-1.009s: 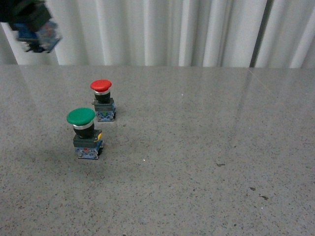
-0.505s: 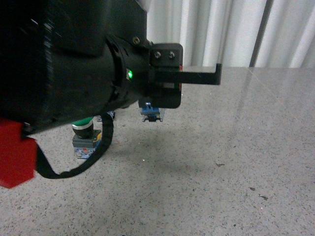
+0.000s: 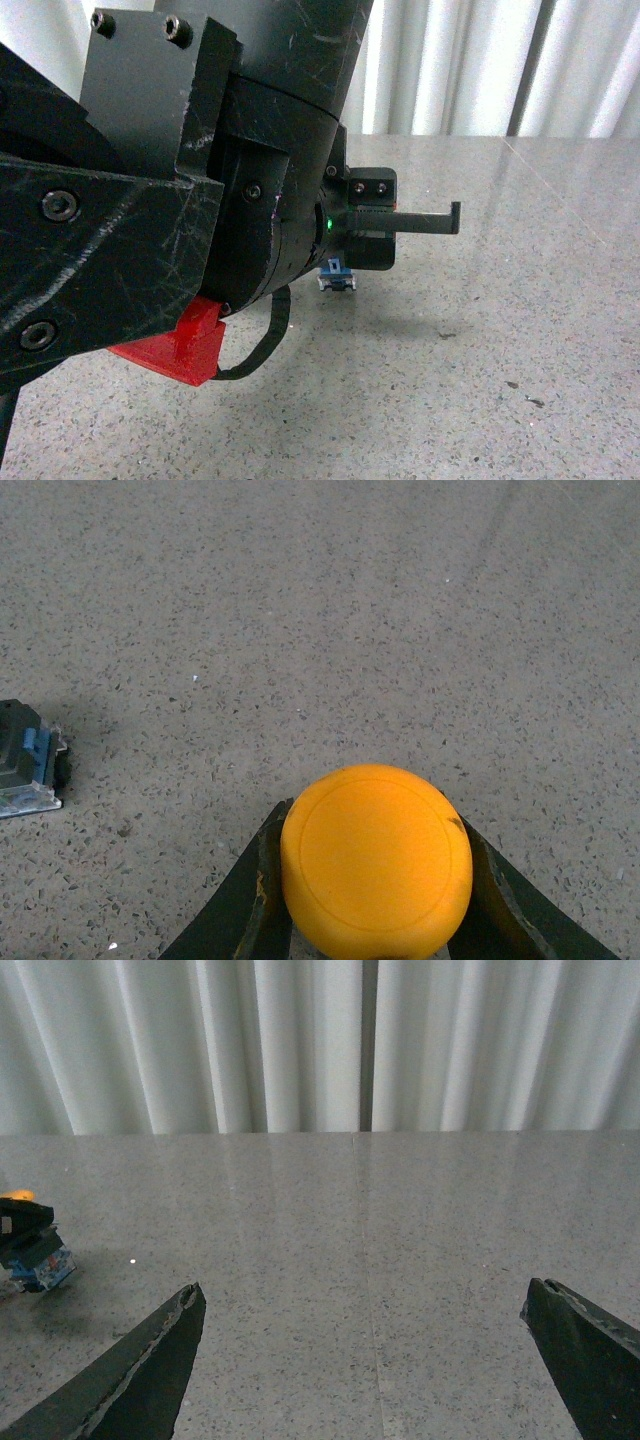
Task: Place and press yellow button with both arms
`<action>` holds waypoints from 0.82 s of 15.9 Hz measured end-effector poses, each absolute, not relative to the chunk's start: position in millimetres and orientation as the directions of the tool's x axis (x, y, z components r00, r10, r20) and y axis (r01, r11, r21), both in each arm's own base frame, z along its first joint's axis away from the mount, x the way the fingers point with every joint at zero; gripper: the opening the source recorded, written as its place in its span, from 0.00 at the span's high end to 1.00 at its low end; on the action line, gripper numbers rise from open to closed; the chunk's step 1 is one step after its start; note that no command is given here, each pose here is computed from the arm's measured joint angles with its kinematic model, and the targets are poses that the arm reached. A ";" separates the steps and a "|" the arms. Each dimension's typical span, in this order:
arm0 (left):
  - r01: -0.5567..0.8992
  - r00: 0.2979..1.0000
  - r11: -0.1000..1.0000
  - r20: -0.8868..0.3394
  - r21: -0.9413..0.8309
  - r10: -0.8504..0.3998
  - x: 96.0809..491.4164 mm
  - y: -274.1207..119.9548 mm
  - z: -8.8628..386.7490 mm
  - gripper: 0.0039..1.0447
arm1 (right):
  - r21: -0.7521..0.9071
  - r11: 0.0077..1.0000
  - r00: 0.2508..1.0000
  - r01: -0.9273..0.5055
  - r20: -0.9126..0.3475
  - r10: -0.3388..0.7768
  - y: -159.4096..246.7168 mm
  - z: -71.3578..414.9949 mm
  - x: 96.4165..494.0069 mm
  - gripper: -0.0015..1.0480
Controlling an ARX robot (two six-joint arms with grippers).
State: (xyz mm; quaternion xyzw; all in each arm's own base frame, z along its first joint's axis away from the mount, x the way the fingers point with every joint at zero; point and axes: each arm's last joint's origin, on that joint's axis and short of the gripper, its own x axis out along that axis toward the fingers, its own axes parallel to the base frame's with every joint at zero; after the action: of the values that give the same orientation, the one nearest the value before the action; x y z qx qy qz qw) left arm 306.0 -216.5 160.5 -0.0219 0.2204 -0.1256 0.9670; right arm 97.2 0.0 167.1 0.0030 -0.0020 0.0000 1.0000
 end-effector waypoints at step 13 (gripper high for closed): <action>0.277 0.867 0.955 -0.400 -0.108 -0.297 304.6 -217.7 170.9 0.06 | 0.006 1.000 1.000 0.000 0.004 0.000 0.0 167.1 97.2 0.06</action>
State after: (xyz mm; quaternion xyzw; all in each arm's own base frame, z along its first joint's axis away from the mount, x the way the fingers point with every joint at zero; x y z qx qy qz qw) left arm 304.6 -217.7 170.9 -0.0237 0.2105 -0.1483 0.9660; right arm 97.2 0.0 167.1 0.0030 -0.0018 0.0000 1.0000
